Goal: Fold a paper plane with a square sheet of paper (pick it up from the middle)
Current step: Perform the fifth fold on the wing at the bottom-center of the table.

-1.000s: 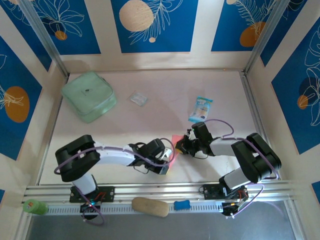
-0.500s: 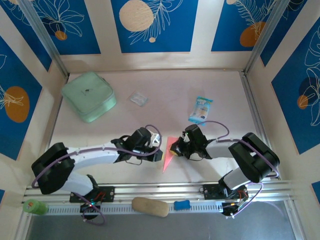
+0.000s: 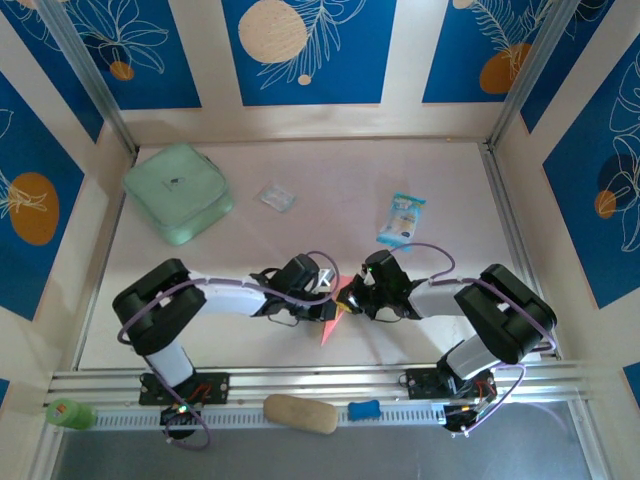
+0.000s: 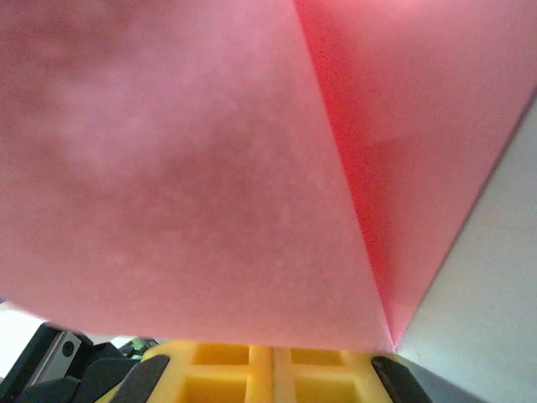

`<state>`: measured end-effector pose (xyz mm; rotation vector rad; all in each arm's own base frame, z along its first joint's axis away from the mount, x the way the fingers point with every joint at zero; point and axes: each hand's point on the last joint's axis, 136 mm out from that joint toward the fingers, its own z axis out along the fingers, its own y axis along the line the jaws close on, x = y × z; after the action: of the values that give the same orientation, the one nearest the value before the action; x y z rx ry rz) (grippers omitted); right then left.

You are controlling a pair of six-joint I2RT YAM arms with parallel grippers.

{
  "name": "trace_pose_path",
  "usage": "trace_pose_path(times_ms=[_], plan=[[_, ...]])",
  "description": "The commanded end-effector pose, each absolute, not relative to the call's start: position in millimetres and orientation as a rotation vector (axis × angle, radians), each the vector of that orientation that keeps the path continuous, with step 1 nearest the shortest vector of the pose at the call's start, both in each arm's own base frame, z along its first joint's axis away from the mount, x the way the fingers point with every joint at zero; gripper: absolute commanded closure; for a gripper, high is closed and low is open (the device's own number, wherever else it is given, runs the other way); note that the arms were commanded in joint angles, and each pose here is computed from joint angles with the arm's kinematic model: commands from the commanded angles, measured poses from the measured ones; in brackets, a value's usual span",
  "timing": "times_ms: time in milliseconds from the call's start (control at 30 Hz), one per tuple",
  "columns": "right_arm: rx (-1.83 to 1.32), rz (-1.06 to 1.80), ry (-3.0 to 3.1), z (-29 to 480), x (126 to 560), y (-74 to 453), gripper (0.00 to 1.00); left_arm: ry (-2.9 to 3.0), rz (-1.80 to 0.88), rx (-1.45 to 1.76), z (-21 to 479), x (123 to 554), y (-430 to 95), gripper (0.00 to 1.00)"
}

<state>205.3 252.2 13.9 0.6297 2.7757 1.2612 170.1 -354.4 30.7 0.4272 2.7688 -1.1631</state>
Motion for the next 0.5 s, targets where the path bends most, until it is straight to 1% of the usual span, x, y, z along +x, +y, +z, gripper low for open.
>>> trace_pose_path(times_ms=[0,100,233,467], plan=[[0.745,1.088,2.906,-17,182,233,0.97,2.781,-1.144,0.397,26,176,-356,1.0],[0.726,1.099,2.894,-14,184,233,0.97,2.864,-1.027,0.363,3,171,-339,1.0],[0.672,1.117,2.873,-3,191,231,0.96,2.945,-0.961,0.355,-20,156,-320,1.0],[0.535,1.105,2.77,31,207,213,0.94,2.968,-0.984,0.369,-30,144,-312,1.0]])
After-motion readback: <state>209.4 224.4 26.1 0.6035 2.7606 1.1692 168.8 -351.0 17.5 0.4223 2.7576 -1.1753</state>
